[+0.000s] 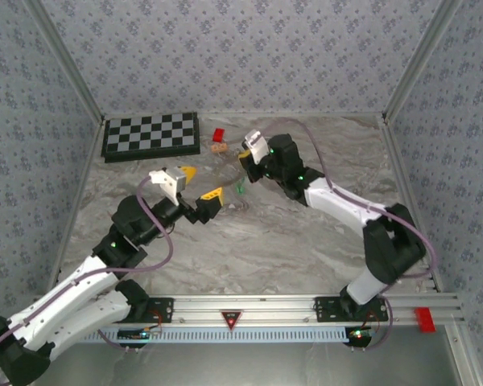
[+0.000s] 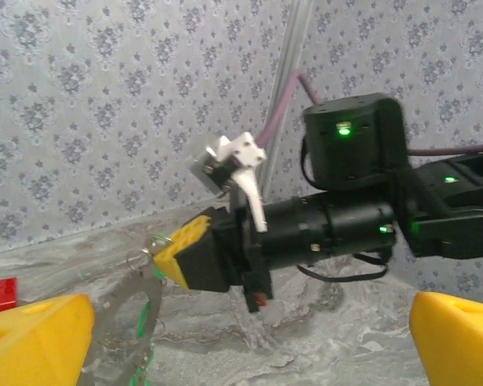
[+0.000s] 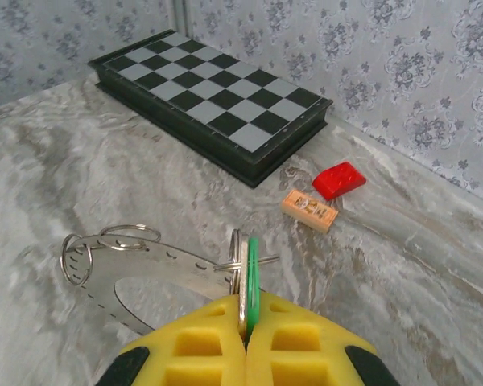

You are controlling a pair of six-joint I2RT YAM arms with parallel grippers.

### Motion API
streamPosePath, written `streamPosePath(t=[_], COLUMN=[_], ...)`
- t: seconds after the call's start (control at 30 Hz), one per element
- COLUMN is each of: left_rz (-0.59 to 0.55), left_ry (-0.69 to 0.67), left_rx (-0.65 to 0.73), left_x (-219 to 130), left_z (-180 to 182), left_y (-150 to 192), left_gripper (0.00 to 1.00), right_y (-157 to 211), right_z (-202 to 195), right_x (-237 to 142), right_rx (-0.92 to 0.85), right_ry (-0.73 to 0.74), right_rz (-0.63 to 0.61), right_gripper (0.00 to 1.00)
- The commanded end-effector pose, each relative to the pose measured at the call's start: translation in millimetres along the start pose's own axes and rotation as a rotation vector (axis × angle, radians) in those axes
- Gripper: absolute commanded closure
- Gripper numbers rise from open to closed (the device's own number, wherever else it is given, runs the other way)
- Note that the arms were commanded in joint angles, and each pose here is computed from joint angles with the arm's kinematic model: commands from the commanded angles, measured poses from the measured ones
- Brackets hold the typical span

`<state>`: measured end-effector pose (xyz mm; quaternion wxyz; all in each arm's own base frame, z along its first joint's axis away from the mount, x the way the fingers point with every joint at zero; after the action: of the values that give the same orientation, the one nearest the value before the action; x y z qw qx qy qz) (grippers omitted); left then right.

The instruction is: Put the keys on the keyring

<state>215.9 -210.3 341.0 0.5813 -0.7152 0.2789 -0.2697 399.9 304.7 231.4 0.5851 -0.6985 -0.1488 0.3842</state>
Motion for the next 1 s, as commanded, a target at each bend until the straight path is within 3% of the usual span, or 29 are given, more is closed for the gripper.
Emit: streamPosePath(t=[0.0, 0.27, 0.67, 0.97], left_rz=[-0.032, -0.047, -0.047, -0.043], left_ry=[-0.047, -0.089, -0.108, -0.105], left_rx=[0.007, 0.013, 0.022, 0.023], left_x=[-10.3, -32.4, -38.6, -37.8], left_z=[7.2, 12.6, 17.3, 17.9], left_y=[-9.8, -14.6, -9.8, -7.7], left_gripper=[0.01, 0.01, 0.0, 0.01], right_y=[-36.4, -10.0, 49.3, 70.1], right_z=[-20.6, -32.9, 9.3, 34.3], right_x=[23.0, 64.8, 46.1, 14.8], right_rx=[0.005, -0.02, -0.006, -0.015], right_ry=[0.048, 0.073, 0.06, 0.068], right_rz=[-0.108, -0.041, 0.04, 0.06], right_gripper=[1.0, 1.0, 1.0, 1.0])
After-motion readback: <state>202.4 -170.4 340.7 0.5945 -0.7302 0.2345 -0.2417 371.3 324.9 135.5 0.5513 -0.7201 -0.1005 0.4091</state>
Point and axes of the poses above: each hand's point on the last joint's axis, 136 mm out from that joint toward the fingers, its own x axis out along the fingers, its own z axis along the line the jaws close on, y = z × x, the point moved 1 cm from there along -x, back along the fingers, and after that the axes turned 2 degrees about x, right-handed, at the moved point
